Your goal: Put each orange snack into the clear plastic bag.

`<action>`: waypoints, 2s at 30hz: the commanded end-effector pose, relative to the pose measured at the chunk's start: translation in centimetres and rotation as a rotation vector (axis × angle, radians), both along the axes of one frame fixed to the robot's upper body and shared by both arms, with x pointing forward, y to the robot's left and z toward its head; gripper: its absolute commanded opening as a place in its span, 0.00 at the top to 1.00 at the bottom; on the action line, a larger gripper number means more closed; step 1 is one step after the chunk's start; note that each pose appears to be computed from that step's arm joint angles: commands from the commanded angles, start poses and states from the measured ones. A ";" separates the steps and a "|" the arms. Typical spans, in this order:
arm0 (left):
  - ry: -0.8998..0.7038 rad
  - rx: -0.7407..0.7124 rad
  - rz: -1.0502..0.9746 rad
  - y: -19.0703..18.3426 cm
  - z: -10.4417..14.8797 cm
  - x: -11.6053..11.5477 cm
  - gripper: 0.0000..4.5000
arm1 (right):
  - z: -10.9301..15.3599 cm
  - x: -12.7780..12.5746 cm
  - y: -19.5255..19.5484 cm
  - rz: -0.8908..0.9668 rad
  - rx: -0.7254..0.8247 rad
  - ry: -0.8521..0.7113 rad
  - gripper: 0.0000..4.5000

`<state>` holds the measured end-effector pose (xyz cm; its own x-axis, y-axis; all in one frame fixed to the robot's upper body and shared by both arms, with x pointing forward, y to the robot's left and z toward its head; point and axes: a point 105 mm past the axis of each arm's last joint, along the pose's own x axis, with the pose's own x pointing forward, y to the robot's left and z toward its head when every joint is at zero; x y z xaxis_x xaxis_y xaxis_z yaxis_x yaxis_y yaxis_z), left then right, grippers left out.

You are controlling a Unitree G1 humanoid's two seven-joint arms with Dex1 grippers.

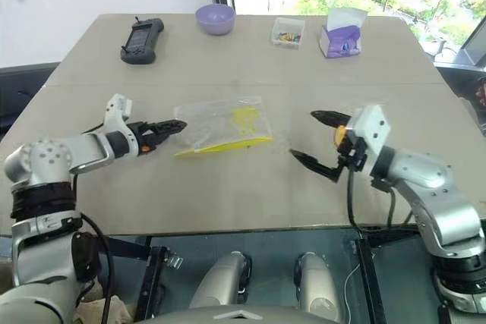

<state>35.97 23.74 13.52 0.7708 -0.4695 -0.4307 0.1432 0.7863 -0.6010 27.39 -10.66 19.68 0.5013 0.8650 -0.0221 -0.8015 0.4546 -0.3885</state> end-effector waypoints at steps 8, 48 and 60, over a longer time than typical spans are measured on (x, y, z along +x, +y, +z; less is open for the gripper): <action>0.180 -0.198 -0.113 -3.3 -2.8 0.1 0.01 | -0.2 -0.8 -0.1 0.004 -0.005 -0.032 0.00; 0.019 -0.552 -0.014 -6.6 9.3 2.6 0.99 | -6.3 10.5 6.6 -0.345 -0.383 -0.463 0.00; 0.000 -0.577 0.026 -6.8 9.9 2.3 1.00 | -8.1 11.8 6.8 -0.374 -0.465 -0.468 0.98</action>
<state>38.46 16.56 21.78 0.7659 -0.6216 -0.1644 0.0748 0.3400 -0.9374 38.63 -3.75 10.25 0.7910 0.6029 -0.1042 -0.3781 0.3478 -0.8580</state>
